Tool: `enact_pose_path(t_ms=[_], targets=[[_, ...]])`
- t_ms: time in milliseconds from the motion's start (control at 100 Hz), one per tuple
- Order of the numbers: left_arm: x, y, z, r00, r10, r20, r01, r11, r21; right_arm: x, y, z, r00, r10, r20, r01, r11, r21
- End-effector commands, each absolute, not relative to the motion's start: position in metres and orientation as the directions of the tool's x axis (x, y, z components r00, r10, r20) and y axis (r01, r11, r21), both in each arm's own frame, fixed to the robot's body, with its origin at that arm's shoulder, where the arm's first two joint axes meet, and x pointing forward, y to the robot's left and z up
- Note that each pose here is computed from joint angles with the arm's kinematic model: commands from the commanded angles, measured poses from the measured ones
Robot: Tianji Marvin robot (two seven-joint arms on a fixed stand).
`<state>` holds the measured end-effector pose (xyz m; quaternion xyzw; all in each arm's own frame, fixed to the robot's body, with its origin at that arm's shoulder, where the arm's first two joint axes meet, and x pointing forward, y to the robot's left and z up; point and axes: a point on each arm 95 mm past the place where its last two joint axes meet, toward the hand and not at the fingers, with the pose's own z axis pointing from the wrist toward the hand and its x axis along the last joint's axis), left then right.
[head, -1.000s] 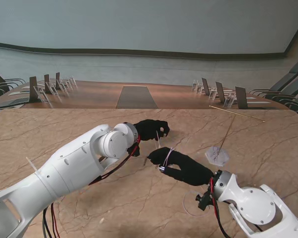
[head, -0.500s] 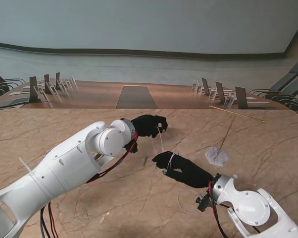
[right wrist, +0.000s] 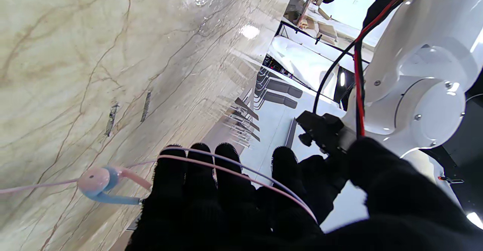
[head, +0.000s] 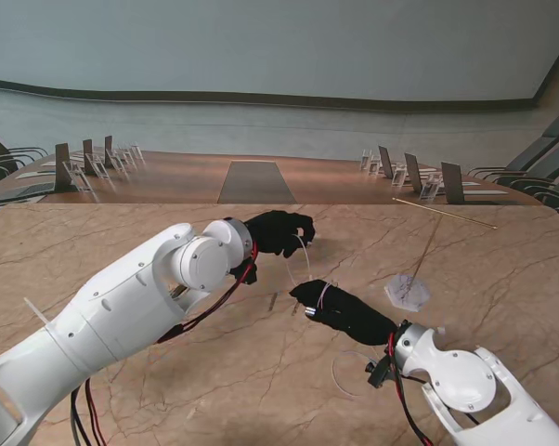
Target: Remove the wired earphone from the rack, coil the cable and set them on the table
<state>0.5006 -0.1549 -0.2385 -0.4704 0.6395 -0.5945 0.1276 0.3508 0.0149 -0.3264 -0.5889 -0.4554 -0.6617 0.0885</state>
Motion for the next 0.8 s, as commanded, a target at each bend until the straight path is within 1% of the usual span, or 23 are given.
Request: enact_pose_path(t_ms=[0,430,790], targets=[[0.496,-0.159,-0.235,-0.54,-0.74,0.4,-0.448,-0.15,-0.882,0.353,0.016,-0.329,-0.284,0.417,0.864,0.652,-0.576,0.493],[0.486,-0.164,-0.228,-0.569,-0.711,0.414,-0.458,-0.145,-0.877,0.365,0.008,-0.332,-0.26,0.444,0.858,0.623,-0.601,0.5],[0.475,-0.169,-0.223,-0.587,-0.682,0.436,-0.466,-0.155,-0.871,0.375,-0.001,-0.331,-0.246,0.49,0.837,0.59,-0.609,0.53]])
